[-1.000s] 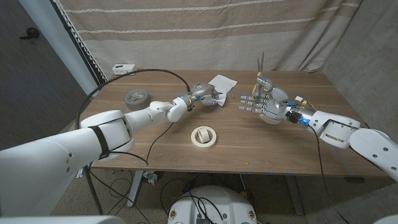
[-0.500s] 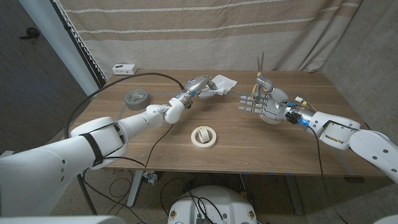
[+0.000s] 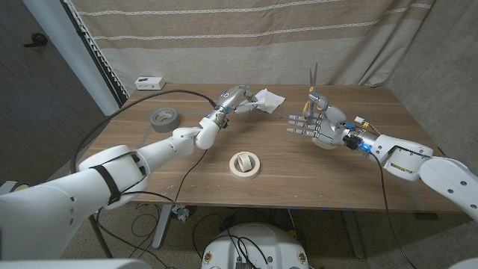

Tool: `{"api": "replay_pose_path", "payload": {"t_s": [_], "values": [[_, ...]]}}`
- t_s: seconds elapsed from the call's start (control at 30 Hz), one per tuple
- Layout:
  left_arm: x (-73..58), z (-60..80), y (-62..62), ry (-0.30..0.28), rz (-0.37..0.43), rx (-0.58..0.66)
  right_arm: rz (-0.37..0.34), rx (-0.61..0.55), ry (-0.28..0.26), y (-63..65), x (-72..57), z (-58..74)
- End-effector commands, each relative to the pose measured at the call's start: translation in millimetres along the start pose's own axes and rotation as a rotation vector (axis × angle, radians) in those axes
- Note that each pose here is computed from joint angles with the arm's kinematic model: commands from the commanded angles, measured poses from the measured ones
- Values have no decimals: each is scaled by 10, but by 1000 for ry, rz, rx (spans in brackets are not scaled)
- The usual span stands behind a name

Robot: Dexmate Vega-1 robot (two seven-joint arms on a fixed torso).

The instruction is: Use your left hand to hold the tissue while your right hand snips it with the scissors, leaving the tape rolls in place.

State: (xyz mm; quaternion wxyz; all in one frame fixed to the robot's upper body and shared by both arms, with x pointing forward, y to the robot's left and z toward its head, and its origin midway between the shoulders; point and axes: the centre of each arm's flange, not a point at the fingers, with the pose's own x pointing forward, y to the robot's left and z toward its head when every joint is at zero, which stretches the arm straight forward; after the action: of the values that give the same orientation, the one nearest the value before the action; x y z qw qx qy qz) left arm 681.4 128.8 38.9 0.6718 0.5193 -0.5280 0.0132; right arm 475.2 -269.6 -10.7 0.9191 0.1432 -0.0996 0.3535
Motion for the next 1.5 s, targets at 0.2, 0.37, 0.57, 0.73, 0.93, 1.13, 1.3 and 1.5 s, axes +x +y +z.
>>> {"api": "replay_pose_path", "payload": {"t_s": [0.2,0.37,0.57,0.73,0.93,1.13,1.3,1.5], "values": [[-36,-123,61,91,65,-128,-24,0,33,-54,13,-44],[-5,-132,55,100,69,-161,-27,-3,46,-64,24,-43],[25,-155,55,134,75,-246,-25,-5,53,-87,50,-42],[37,-162,55,153,67,-310,-23,-7,53,-103,63,-46],[49,-149,64,163,69,-359,-20,-6,56,-111,77,-53],[57,-167,70,178,60,-396,-20,-4,65,-120,94,-63],[65,-180,109,164,60,-368,-23,-17,83,-132,94,-64],[84,-197,210,108,89,-251,-42,-44,124,-205,46,-41]]}}
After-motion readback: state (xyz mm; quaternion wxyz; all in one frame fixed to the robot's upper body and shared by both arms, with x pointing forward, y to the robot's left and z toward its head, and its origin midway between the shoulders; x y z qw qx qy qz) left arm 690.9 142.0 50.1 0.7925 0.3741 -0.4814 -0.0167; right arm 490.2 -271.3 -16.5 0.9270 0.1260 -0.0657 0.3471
